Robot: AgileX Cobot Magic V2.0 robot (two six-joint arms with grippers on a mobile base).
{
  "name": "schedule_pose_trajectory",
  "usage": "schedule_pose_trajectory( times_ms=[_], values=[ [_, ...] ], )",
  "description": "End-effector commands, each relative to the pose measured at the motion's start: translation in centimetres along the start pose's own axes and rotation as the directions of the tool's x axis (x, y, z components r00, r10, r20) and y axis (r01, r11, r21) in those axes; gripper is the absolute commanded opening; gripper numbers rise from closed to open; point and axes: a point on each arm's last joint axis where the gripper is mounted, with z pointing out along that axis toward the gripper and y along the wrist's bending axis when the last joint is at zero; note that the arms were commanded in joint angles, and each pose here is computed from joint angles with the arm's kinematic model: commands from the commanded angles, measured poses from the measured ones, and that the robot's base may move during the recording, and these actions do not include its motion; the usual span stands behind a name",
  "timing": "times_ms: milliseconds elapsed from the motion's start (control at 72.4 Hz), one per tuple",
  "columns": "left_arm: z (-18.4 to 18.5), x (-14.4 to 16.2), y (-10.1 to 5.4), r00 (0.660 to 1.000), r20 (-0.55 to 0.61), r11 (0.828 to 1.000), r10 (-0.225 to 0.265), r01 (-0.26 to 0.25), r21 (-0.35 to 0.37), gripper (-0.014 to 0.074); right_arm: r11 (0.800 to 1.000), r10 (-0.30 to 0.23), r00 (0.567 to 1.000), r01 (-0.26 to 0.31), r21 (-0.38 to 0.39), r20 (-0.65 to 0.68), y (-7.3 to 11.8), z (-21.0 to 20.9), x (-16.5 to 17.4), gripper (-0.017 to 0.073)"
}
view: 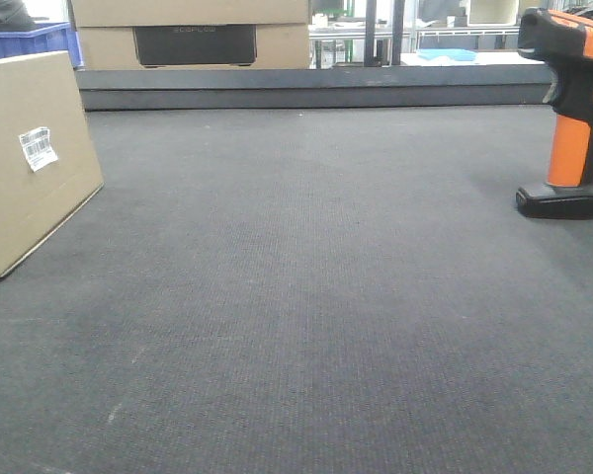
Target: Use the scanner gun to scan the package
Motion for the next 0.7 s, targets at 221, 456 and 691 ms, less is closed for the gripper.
schedule_pose_trajectory(
  times_ms=[221, 456, 691],
  values=[
    [-0.1, -0.3, 0.0, 1.0, 0.03, 1.0, -0.008, 0.008, 0.005, -0.0111, 1.0, 0.008, 0.999, -0.009, 0.024, 0.051, -0.2, 0.0, -0.4, -0.0166],
    [-0.1, -0.3, 0.0, 1.0, 0.03, 1.0, -0.008, 0.008, 0.005, -0.0111, 1.0, 0.007, 0.995, -0.009, 0.023, 0.099, -0.2, -0.6, -0.7, -0.0166],
    [-0.1, -0.3, -0.1, 0.999, 0.033, 1.0, -0.008, 0.008, 0.006, -0.0111, 1.0, 0.008, 0.999, -0.009, 0.02, 0.036, -0.1, -1.0, 0.1, -0.0166]
  ],
)
